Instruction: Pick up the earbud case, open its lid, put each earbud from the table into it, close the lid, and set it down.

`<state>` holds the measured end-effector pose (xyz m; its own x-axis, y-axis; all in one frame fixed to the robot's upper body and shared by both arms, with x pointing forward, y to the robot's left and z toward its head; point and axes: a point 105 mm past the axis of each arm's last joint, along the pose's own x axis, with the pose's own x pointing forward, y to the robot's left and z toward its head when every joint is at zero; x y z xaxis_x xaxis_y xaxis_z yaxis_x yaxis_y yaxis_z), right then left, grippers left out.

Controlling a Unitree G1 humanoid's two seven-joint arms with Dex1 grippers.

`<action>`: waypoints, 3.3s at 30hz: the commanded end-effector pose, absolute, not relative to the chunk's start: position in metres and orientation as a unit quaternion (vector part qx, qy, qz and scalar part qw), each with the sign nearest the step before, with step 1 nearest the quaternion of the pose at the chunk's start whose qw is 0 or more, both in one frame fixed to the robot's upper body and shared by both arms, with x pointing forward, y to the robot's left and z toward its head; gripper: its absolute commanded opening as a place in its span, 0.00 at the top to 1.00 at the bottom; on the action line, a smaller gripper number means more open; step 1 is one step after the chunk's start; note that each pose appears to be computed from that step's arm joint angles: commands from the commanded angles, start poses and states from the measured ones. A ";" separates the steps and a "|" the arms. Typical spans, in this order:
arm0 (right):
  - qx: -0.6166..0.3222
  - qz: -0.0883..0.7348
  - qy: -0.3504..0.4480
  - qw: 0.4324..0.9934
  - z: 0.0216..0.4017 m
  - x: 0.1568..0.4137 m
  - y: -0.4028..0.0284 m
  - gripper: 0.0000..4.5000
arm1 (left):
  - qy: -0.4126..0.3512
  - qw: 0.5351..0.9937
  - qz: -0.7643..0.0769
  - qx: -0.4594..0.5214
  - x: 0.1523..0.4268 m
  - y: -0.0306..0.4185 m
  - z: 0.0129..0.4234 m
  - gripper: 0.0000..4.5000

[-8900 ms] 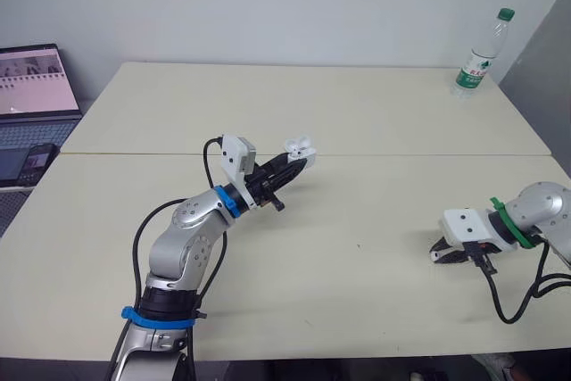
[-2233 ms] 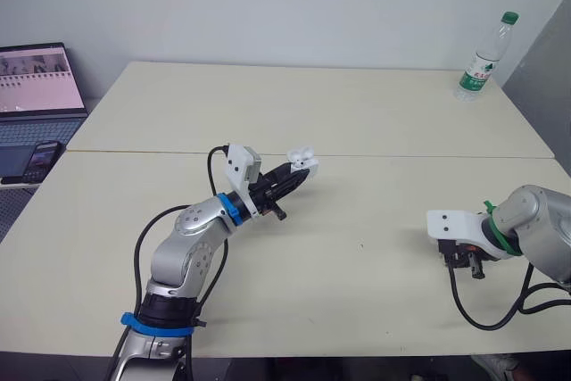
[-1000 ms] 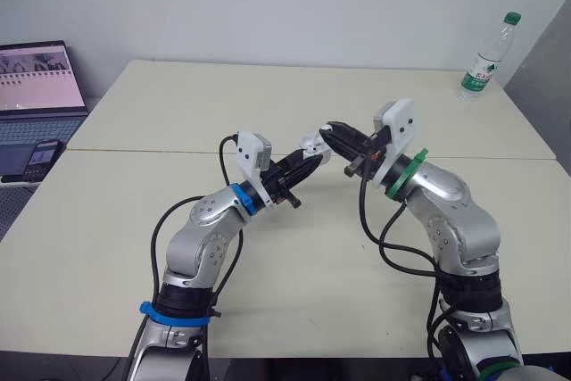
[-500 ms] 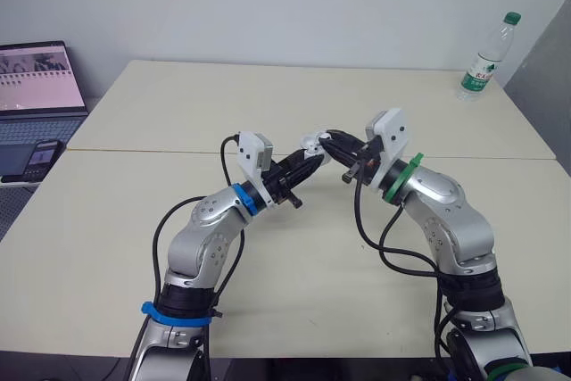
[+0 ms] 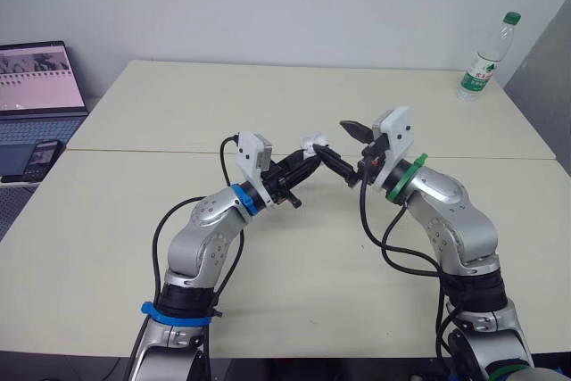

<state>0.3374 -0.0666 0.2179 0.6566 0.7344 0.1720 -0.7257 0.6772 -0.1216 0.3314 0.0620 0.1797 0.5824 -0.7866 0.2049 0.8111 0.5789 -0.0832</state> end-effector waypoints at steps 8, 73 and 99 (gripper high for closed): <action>0.128 0.465 -0.029 0.876 0.250 0.335 -0.111 0.05 | -0.067 0.844 -0.525 -0.085 0.319 0.055 0.190 0.83; 0.135 0.609 0.154 0.766 0.201 0.271 -0.124 0.99 | 0.057 0.696 -0.705 -0.123 0.285 0.025 0.180 0.83; 0.010 0.384 0.073 0.921 0.154 0.304 -0.181 0.99 | 0.259 0.787 -0.557 -0.060 0.353 0.004 0.108 0.83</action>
